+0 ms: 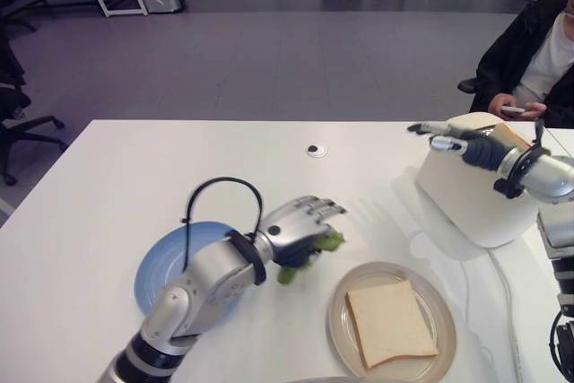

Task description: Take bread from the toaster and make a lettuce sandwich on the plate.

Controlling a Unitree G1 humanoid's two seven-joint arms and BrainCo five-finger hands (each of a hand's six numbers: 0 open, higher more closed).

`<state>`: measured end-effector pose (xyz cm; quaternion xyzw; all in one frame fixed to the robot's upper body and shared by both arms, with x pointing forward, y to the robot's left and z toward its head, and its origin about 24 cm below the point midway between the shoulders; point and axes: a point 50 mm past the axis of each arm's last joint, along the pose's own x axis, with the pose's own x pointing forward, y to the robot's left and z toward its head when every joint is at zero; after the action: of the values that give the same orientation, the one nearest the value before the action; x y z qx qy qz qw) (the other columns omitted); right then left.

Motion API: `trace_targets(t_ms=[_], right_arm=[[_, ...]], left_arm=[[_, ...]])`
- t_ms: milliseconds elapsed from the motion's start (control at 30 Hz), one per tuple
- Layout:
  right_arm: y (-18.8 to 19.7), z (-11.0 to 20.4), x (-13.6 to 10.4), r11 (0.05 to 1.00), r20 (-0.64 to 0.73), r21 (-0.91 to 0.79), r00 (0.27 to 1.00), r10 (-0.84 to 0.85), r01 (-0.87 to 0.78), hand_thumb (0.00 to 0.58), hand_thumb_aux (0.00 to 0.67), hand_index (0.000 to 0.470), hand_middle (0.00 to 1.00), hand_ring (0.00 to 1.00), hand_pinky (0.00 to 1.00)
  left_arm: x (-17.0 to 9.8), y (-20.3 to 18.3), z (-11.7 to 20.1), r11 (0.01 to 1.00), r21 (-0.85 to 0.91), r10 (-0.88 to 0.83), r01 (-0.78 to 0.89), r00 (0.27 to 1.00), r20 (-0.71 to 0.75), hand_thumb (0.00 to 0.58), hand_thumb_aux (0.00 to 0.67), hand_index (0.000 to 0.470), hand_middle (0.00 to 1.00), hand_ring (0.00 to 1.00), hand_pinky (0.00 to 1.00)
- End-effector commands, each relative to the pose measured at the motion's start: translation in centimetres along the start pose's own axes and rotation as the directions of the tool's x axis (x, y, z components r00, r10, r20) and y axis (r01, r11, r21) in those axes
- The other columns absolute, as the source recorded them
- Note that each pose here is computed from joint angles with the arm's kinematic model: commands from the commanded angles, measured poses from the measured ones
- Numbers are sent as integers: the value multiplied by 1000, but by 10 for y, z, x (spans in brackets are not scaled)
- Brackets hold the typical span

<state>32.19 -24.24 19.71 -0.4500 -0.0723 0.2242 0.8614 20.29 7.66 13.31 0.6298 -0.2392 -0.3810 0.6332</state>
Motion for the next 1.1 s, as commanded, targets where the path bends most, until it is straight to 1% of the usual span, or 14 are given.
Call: trace_targets(t_ms=[33, 100, 200, 333, 533, 667, 700, 800, 933, 1100], right_arm=[[-7, -2, 4, 999, -13, 13, 999, -49, 49, 0, 0, 0, 0, 0, 0], [-5, -3, 5, 999, -12, 17, 999, -34, 35, 0, 0, 0, 0, 0, 0], [-2, -3, 5, 1000, -12, 18, 1000, -16, 16, 0, 0, 0, 0, 0, 0], [-1, -4, 5, 1000, -16, 23, 1000, -6, 6, 0, 0, 0, 0, 0, 0], [3, -6, 6, 1000, -21, 30, 1000, 10, -9, 0, 0, 0, 0, 0, 0], [3, -6, 5, 999, -23, 34, 1000, 8, -7, 0, 0, 0, 0, 0, 0], [3, -6, 5, 999, -22, 34, 1000, 7, -6, 0, 0, 0, 0, 0, 0], [4, -6, 6, 999, -22, 36, 1000, 10, -9, 0, 0, 0, 0, 0, 0], [4, -6, 6, 999, -20, 38, 1000, 10, -9, 0, 0, 0, 0, 0, 0], [4, -5, 7, 999, -15, 38, 1000, 10, -10, 0, 0, 0, 0, 0, 0]], left_arm=[[20, -6, 18, 995, -95, -20, 30, 994, 111, 580, 670, 470, 0, 0, 0], [28, -7, 25, 989, -144, -11, 33, 988, 153, 580, 670, 470, 0, 0, 0], [37, -6, 32, 987, -156, -4, 34, 982, 189, 580, 670, 470, 0, 0, 0], [50, -6, 47, 974, -219, 8, 51, 965, 262, 580, 670, 470, 0, 0, 0], [64, -12, 58, 950, -303, 23, 77, 950, 311, 580, 670, 470, 0, 0, 0], [70, -22, 62, 938, -328, -3, 113, 948, 317, 580, 670, 470, 0, 0, 0], [71, -24, 63, 922, -367, 2, 123, 946, 323, 580, 670, 470, 0, 0, 0], [75, -28, 64, 903, -414, 20, 118, 949, 315, 580, 670, 470, 0, 0, 0], [79, -37, 66, 891, -434, 5, 134, 952, 305, 580, 670, 470, 0, 0, 0], [80, -44, 74, 833, -528, 18, 164, 947, 321, 580, 670, 470, 0, 0, 0]])
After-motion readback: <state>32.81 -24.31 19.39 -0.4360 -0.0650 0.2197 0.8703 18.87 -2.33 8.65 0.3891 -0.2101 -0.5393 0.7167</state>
